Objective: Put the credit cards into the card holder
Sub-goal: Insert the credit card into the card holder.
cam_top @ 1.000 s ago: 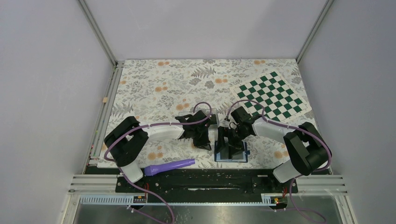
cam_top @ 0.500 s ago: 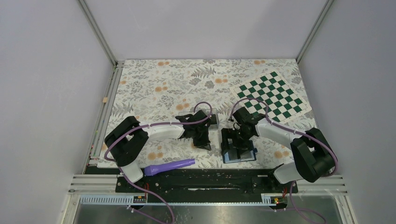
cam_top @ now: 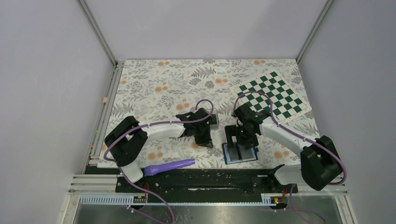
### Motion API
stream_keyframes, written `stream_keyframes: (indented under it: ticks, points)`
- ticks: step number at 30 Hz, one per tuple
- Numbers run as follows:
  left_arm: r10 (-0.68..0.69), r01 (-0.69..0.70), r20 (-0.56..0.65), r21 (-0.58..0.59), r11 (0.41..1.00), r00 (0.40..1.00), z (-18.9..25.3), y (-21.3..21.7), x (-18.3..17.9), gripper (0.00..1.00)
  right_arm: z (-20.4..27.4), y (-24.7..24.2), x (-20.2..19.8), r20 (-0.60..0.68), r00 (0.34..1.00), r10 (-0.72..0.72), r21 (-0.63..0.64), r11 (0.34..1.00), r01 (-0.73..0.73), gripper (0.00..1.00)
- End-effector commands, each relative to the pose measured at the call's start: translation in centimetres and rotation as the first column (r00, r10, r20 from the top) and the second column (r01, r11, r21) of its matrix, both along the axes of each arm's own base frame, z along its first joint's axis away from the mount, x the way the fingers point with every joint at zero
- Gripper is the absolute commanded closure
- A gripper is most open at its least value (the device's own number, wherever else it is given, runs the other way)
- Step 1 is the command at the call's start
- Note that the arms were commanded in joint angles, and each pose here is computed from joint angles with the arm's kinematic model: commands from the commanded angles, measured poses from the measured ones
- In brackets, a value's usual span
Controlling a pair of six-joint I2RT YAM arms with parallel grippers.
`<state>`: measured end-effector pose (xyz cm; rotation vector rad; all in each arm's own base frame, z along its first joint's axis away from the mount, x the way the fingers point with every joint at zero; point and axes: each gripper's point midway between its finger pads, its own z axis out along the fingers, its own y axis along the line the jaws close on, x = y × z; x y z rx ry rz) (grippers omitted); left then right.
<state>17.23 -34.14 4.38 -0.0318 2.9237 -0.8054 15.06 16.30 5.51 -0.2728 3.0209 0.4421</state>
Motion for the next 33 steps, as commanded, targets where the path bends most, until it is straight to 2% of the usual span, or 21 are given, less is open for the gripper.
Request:
stream_keyframes:
  ticks: [1,10,14,19,26,29,31,33]
  points:
    - [-0.025,0.027,0.031,-0.062,0.998,0.999,1.4,-1.8,0.5,1.00,-0.6,-0.9,0.4,0.011,1.000,0.014,-0.072,0.997,-0.013,0.02]
    - [-0.055,0.054,-0.011,-0.094,0.994,0.998,0.5,-3.7,-0.7,1.00,-3.6,0.8,0.9,-0.047,0.999,0.001,-0.034,0.999,-0.003,0.14]
    - [-0.073,0.070,-0.027,-0.100,0.993,0.997,-0.1,-4.7,-1.1,1.00,-4.3,2.0,0.6,-0.083,0.996,0.014,0.025,1.000,-0.012,0.25]
    - [-0.085,0.081,-0.042,-0.101,0.992,0.995,-0.7,-5.3,-1.4,1.00,-3.6,3.4,0.0,-0.104,0.994,0.019,0.120,0.993,-0.006,0.44]
    - [-0.091,0.088,-0.030,-0.098,0.991,0.995,-0.4,-5.2,-1.3,1.00,-3.0,4.4,-0.7,-0.135,0.991,0.014,0.189,0.982,0.012,0.63]
    - [-0.086,0.086,0.004,-0.052,0.995,0.996,0.0,-4.2,-1.0,1.00,-2.3,4.7,-0.7,-0.131,0.991,0.015,0.212,0.977,0.013,0.63]
    - [-0.074,0.074,0.032,-0.002,0.997,0.997,0.4,-3.1,-0.7,1.00,-1.7,4.6,-0.5,-0.114,0.993,0.017,0.206,0.978,0.007,0.59]
    - [-0.058,0.056,0.063,0.042,0.998,0.996,0.9,-1.8,-0.3,0.96,-1.3,3.9,-0.1,-0.082,0.997,0.012,0.171,0.985,0.002,0.57]
